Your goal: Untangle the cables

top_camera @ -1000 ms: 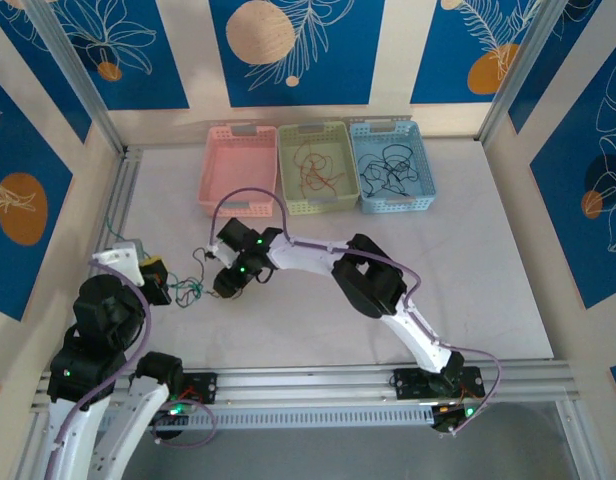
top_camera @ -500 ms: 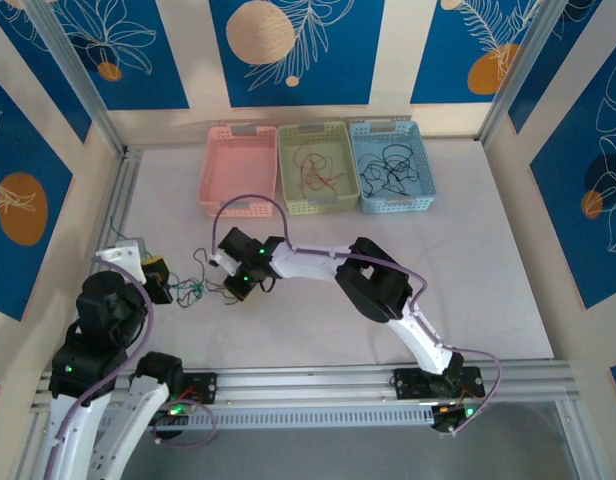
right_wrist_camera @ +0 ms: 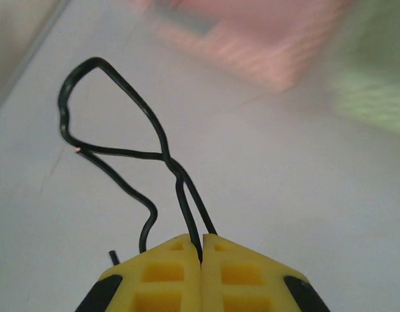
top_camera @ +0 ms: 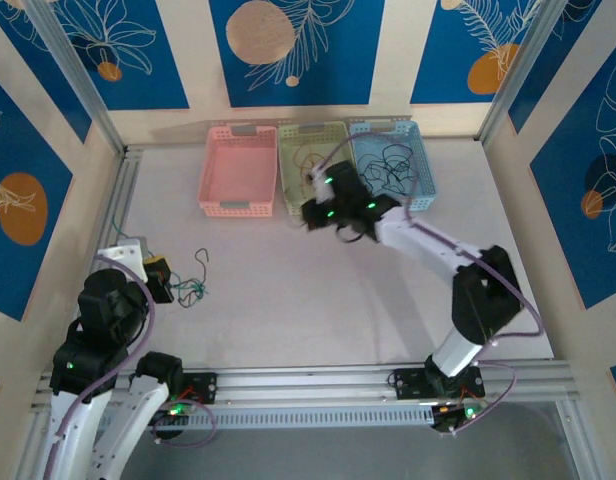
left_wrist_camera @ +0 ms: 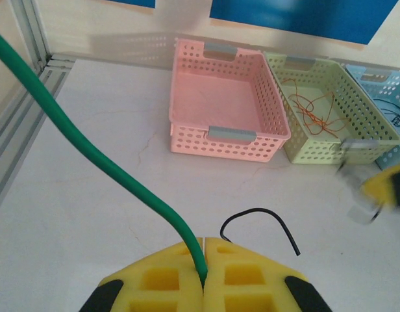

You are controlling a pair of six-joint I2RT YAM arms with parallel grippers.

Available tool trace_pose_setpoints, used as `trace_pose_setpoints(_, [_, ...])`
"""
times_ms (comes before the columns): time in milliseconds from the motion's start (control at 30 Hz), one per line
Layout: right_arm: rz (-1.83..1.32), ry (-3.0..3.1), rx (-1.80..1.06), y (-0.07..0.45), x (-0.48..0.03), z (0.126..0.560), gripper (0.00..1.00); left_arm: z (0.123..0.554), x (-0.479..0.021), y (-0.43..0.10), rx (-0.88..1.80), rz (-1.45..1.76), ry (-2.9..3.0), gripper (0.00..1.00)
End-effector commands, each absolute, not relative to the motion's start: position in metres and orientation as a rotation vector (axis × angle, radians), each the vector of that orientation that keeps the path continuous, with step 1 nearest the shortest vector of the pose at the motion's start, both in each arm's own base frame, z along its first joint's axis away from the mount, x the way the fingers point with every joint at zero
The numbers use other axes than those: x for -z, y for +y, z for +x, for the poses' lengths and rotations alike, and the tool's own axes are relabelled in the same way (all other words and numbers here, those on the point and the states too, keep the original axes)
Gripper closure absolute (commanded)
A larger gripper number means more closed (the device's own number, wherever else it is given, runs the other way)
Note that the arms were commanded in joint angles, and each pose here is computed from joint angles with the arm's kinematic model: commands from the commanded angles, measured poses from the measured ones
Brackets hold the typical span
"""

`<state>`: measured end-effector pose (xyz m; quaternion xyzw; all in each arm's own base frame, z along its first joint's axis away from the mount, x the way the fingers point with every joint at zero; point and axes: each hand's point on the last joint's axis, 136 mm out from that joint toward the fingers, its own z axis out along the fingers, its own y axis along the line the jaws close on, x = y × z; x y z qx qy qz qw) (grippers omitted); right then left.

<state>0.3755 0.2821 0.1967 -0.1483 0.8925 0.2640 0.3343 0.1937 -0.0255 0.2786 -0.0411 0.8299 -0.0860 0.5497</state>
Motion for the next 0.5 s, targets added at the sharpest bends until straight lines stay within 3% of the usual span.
trace_pose_setpoints(0, [-0.086,2.372,-0.599,0.218,-0.21,0.406,1.0,0.195,-0.283,-0.028,0.222,-0.09,1.953,1.0])
trace_pose_setpoints(167, [0.321,2.343,-0.555,0.122,-0.222,0.466,1.0,0.197,-0.28,-0.031,0.234,-0.082,1.967,1.0])
trace_pose_setpoints(400, [0.502,2.412,-0.41,0.074,-0.195,0.528,1.0,0.198,-0.279,-0.032,0.238,-0.075,1.976,1.0])
trace_pose_setpoints(467, [0.528,2.419,-0.381,0.066,-0.187,0.543,0.91,0.199,-0.278,-0.034,0.243,-0.071,1.982,1.0])
